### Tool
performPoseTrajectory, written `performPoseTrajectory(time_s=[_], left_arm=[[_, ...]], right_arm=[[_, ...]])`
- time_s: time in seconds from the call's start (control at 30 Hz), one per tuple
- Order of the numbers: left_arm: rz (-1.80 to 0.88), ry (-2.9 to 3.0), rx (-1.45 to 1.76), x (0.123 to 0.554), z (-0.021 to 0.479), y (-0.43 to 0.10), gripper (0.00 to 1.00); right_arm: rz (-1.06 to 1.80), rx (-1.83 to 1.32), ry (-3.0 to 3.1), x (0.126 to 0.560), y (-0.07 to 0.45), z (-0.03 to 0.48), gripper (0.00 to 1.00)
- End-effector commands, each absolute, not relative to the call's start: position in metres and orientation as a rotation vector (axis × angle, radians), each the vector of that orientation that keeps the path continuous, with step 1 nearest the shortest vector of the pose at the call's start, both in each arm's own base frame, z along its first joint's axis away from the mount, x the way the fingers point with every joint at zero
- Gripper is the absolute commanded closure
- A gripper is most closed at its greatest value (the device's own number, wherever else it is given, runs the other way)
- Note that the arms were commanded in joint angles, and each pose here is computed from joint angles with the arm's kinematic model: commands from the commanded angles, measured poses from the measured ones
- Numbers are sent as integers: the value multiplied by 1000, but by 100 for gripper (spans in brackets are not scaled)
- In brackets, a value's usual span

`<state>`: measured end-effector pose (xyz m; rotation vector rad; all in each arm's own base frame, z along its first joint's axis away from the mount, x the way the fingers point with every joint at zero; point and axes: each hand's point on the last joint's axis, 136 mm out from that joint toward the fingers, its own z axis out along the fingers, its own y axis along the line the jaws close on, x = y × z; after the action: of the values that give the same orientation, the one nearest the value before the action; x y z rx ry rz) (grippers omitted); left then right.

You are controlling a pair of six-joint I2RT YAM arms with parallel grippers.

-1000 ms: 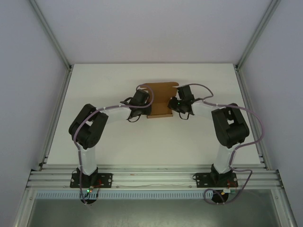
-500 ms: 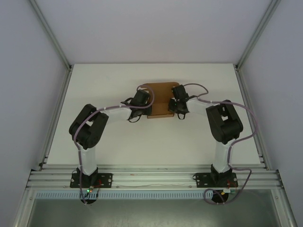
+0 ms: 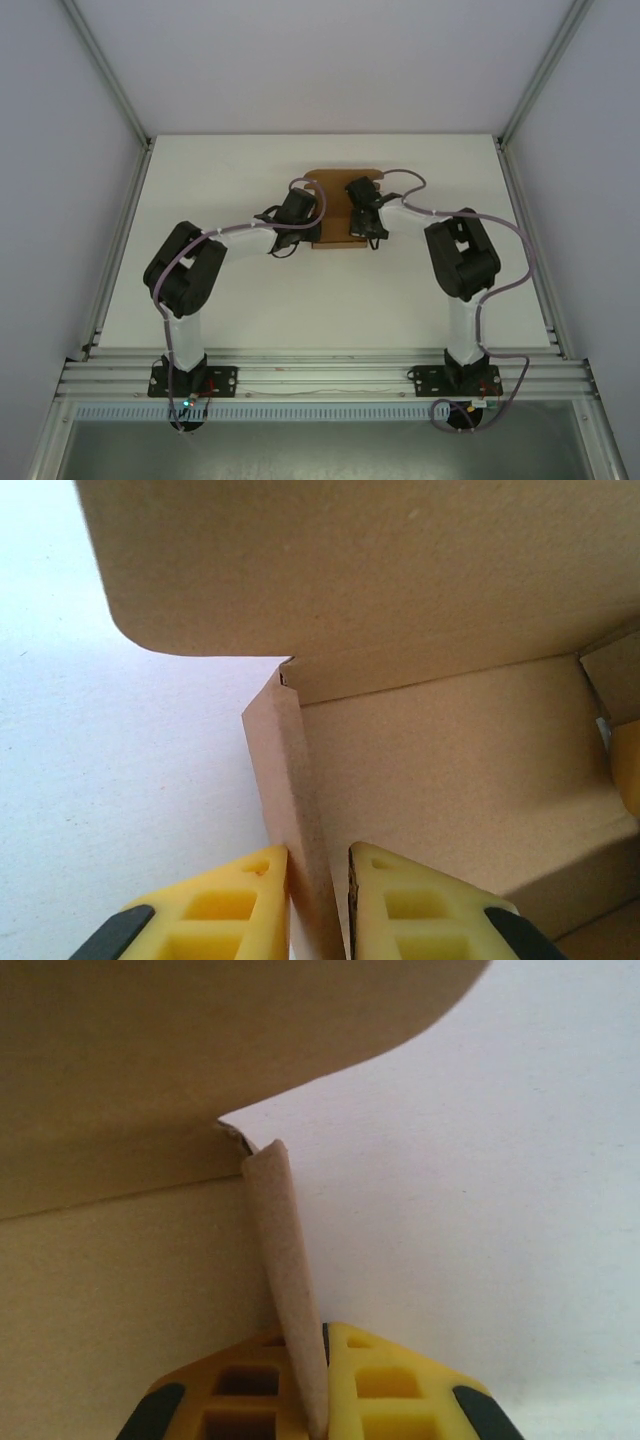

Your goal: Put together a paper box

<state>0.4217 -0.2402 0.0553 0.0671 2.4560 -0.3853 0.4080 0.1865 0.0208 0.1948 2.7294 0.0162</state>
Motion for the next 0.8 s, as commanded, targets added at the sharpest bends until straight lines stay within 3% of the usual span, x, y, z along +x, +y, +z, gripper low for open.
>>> performPoseTrajectory(time_s=[0.0, 0.37, 0.57, 0.67, 0.77], left_arm=[[-375, 2443, 80, 419, 69, -240, 80], [-367, 2438, 61, 420, 70, -238, 81], [-361, 2442, 62, 421, 68, -238, 82], [-371, 2446, 64, 421, 67, -240, 82], [-386, 2452, 69, 420, 65, -242, 81]], right_arm=[[-627, 172, 2903, 345, 110, -20, 100], [-895, 117, 2737, 359, 104, -4, 100], [-707, 90, 2723, 371, 123, 2, 100], [-530, 81, 2707, 379, 140, 11, 93], [-361, 66, 2685, 385, 157, 25, 80]])
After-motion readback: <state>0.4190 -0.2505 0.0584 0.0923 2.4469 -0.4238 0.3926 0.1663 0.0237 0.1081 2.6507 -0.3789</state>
